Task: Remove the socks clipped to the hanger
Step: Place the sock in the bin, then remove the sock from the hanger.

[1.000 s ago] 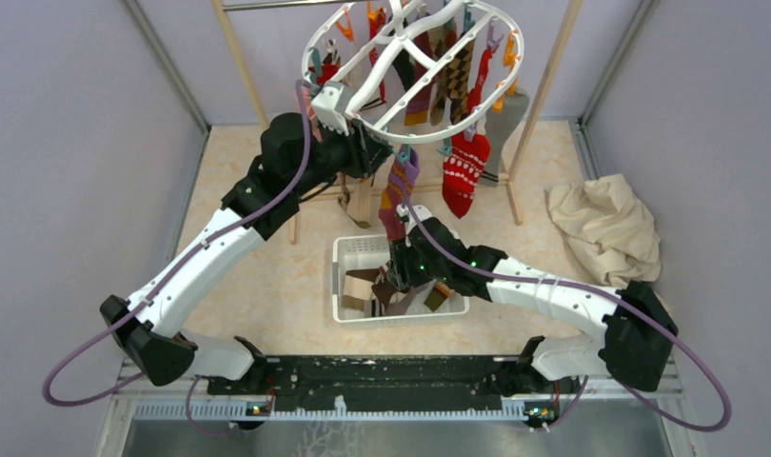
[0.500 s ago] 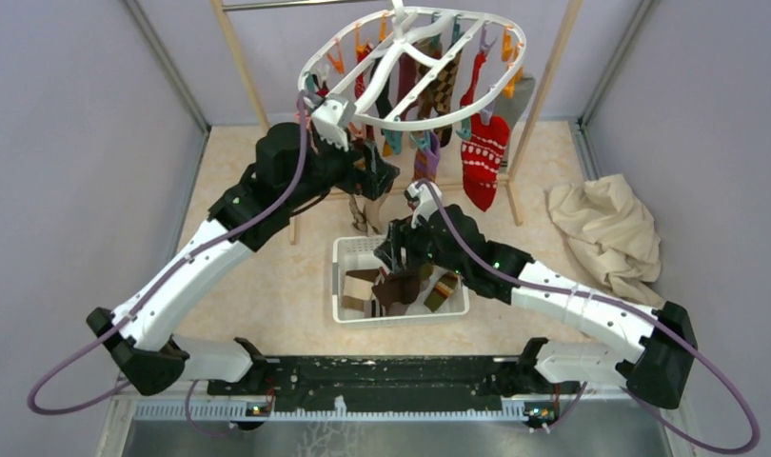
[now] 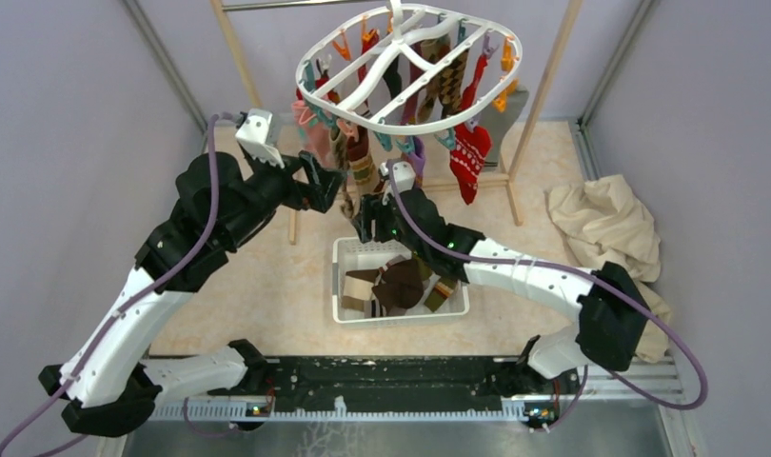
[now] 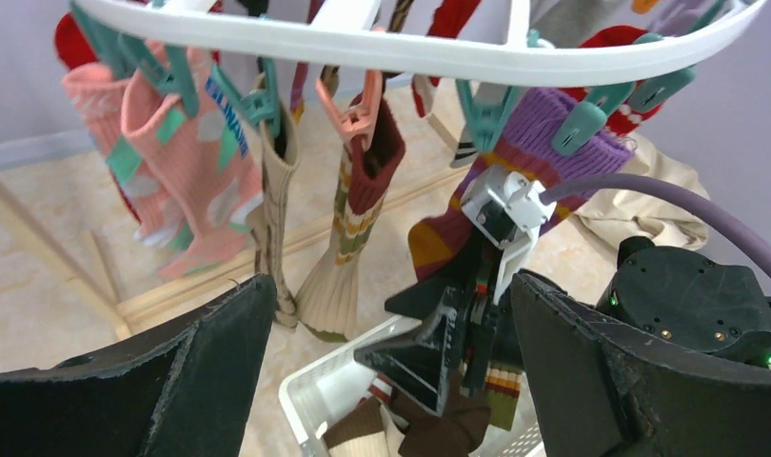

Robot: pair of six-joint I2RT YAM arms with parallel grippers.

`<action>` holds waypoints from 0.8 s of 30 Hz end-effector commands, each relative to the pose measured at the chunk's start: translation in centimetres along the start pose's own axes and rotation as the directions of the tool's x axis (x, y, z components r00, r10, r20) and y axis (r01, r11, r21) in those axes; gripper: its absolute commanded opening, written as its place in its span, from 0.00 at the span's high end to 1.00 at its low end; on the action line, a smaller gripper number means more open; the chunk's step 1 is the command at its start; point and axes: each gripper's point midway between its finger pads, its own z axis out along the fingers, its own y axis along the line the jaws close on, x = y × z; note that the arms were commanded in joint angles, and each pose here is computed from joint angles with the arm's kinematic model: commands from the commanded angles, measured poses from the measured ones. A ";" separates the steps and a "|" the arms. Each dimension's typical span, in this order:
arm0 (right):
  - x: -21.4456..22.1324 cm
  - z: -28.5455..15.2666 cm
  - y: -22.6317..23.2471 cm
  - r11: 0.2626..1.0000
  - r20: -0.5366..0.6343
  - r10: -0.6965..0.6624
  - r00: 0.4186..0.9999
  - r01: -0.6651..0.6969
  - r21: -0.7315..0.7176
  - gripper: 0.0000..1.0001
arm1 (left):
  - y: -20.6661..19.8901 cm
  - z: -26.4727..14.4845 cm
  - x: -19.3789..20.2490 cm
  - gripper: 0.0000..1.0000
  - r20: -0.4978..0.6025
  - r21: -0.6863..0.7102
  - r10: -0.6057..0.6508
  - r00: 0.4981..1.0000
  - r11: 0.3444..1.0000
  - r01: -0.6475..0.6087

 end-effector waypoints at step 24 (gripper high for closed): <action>-8.1 6.3 -5.9 0.965 0.369 0.088 0.925 -0.170 0.198 0.77 | 4.6 -2.9 4.2 0.01 -0.087 -0.211 -0.035 0.996 0.977 0.016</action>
